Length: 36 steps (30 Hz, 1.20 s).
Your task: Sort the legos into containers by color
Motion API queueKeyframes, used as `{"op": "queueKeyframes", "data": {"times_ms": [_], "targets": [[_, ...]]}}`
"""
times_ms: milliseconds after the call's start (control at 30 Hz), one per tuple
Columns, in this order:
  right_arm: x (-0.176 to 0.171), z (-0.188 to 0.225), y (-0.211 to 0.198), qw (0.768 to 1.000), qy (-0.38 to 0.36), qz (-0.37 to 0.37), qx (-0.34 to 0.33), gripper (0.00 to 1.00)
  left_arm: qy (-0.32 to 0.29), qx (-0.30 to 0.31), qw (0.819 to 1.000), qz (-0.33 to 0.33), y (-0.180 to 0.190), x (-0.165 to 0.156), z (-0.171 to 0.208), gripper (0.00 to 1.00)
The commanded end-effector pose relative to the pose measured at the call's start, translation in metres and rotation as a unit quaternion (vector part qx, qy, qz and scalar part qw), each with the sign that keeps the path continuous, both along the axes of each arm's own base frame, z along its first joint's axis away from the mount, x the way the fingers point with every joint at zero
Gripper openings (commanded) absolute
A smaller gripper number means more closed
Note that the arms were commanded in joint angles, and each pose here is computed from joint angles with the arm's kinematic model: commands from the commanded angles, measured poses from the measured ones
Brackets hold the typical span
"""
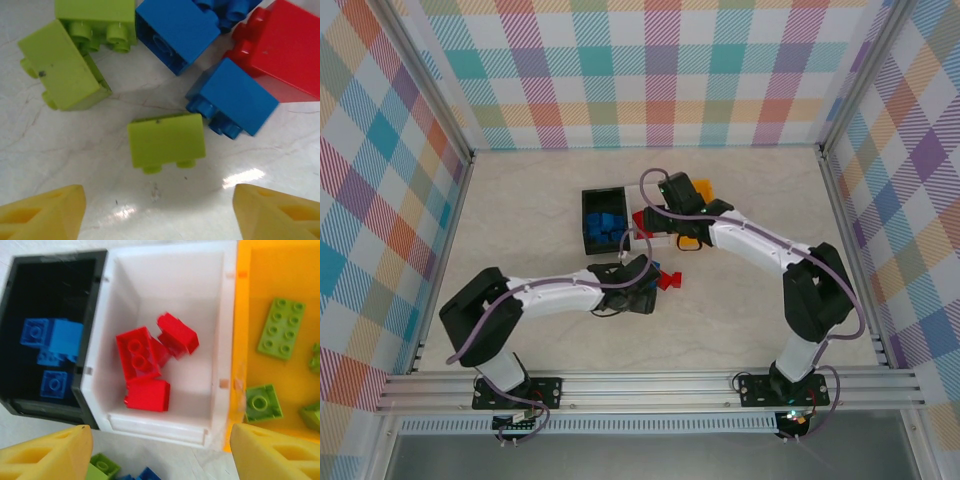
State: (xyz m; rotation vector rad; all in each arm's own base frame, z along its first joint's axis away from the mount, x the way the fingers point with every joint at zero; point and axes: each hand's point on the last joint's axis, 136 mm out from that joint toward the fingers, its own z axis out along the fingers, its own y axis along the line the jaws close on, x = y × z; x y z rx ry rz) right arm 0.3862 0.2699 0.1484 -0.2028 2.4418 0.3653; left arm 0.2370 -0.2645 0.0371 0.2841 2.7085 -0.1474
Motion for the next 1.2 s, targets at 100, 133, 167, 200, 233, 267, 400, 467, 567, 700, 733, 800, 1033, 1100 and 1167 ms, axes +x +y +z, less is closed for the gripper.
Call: {"op": "queueKeyframes", "data": {"times_ms": [100, 133, 167, 200, 233, 267, 400, 467, 567, 700, 733, 800, 1033, 1100, 1167], "targets": [[0.002, 0.019, -0.009, 0.999, -0.019, -0.017, 0.031, 0.73, -0.019, 0.093, 0.995, -0.001, 0.015, 0.014, -0.012, 0.67], [0.002, 0.02, -0.01, 0.999, -0.021, -0.017, 0.033, 0.73, -0.022, 0.099, 0.995, -0.002, 0.015, 0.017, -0.013, 0.65], [0.001, 0.022, -0.011, 0.999, -0.022, -0.016, 0.035, 0.73, -0.024, 0.103, 0.994, -0.002, 0.014, 0.019, -0.014, 0.62], [0.0, 0.022, -0.011, 0.999, -0.022, -0.017, 0.036, 0.73, -0.027, 0.106, 0.994, -0.003, 0.014, 0.021, -0.015, 0.6], [0.0, 0.023, -0.012, 0.999, -0.023, -0.017, 0.037, 0.73, -0.029, 0.107, 0.994, -0.003, 0.013, 0.022, -0.016, 0.59], [-0.001, 0.024, -0.012, 0.999, -0.023, -0.016, 0.037, 0.73, -0.033, 0.108, 0.994, -0.005, 0.011, 0.024, -0.016, 0.58], [-0.003, 0.028, -0.016, 0.999, -0.028, -0.017, 0.04, 0.73, -0.038, 0.106, 0.994, -0.006, 0.006, 0.032, -0.017, 0.56], [-0.004, 0.028, -0.018, 0.999, -0.028, -0.019, 0.04, 0.73, -0.042, 0.107, 0.993, -0.009, 0.002, 0.036, -0.017, 0.56], [-0.006, 0.026, -0.02, 0.999, -0.024, -0.019, 0.041, 0.73, -0.044, 0.105, 0.993, -0.015, -0.003, 0.039, -0.017, 0.54], [-0.007, 0.027, -0.021, 0.999, -0.025, -0.02, 0.044, 0.73, -0.046, 0.102, 0.994, -0.017, -0.004, 0.04, -0.016, 0.45], [-0.008, 0.027, -0.022, 0.999, -0.025, -0.021, 0.044, 0.73, -0.044, 0.1, 0.994, -0.018, -0.005, 0.039, -0.016, 0.43], [-0.008, 0.027, -0.023, 0.999, -0.025, -0.022, 0.043, 0.73, -0.043, 0.096, 0.994, -0.019, -0.005, 0.037, -0.014, 0.38], [-0.011, 0.031, -0.028, 0.998, -0.028, -0.027, 0.05, 0.73, -0.05, 0.08, 0.995, -0.017, -0.005, 0.028, 0.003, 0.32], [-0.014, 0.031, -0.033, 0.998, -0.028, -0.033, 0.051, 0.73, -0.053, 0.069, 0.996, -0.018, -0.008, 0.024, 0.013, 0.31], [-0.017, 0.032, -0.042, 0.997, -0.031, -0.041, 0.052, 0.73, -0.059, 0.057, 0.996, -0.018, -0.01, 0.021, 0.027, 0.3]]}}
